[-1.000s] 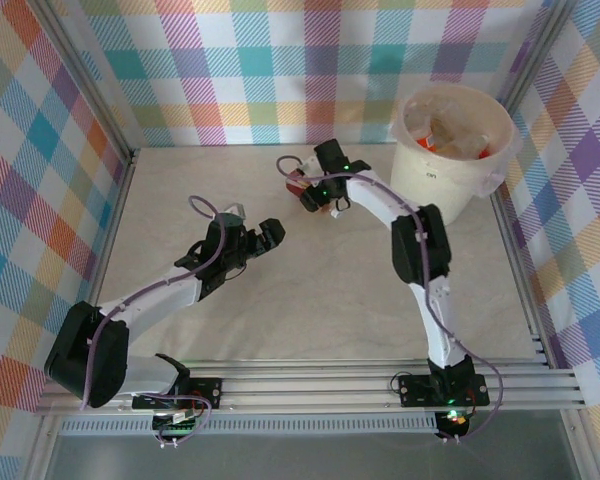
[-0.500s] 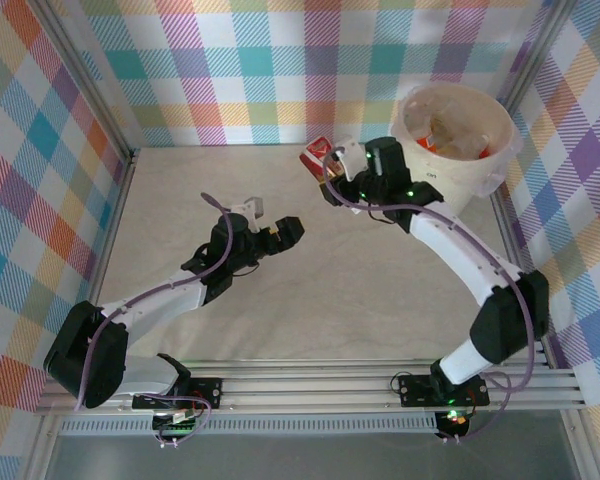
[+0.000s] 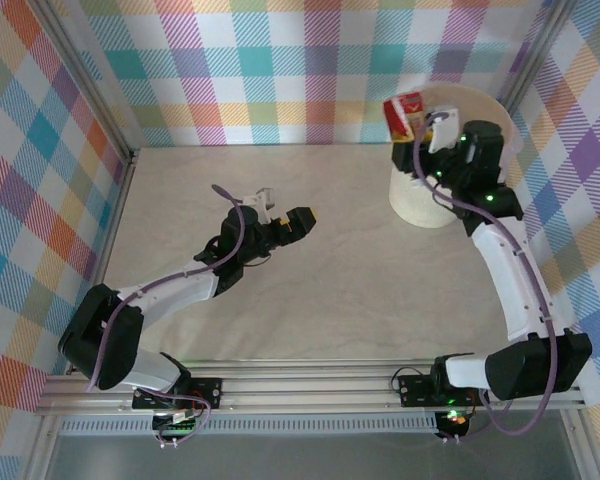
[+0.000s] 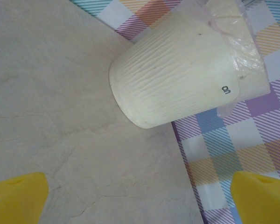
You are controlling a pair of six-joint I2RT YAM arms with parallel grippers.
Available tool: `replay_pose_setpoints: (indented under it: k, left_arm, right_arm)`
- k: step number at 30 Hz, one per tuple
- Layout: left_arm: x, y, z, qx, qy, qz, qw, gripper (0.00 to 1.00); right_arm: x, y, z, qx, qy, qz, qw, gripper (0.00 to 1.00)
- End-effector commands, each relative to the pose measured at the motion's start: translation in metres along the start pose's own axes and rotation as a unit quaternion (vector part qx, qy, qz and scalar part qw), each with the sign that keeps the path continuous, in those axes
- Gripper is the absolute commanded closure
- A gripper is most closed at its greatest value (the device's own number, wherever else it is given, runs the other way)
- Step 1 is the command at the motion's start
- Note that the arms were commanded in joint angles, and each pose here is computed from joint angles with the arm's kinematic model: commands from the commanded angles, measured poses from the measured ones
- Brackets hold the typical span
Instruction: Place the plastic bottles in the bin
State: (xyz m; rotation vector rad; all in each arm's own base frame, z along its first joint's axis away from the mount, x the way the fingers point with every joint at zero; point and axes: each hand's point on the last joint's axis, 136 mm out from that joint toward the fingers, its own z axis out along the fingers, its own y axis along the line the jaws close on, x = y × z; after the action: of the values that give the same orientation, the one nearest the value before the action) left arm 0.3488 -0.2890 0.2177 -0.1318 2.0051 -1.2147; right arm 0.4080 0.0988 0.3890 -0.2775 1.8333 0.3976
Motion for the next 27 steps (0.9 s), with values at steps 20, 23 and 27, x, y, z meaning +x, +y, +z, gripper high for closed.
replay_pose_setpoints:
  k: [20, 23, 27]
  left_arm:
    - [0.003, -0.013, -0.012, 0.007, -0.004, 0.071, 0.997, 0.00]
    - [0.003, -0.017, -0.018, 0.005, 0.002, 0.102, 0.995, 0.00]
    - [0.000, -0.015, -0.022, -0.012, 0.002, 0.123, 0.992, 0.00]
  right_arm:
    - [-0.039, -0.199, 0.000, 0.240, -0.099, 0.372, 0.891, 0.48]
    - [-0.030, -0.210, 0.004, 0.265, -0.097, 0.411, 0.867, 0.41]
    - [-0.024, -0.211, 0.011, 0.263, -0.081, 0.434, 0.858, 0.15]
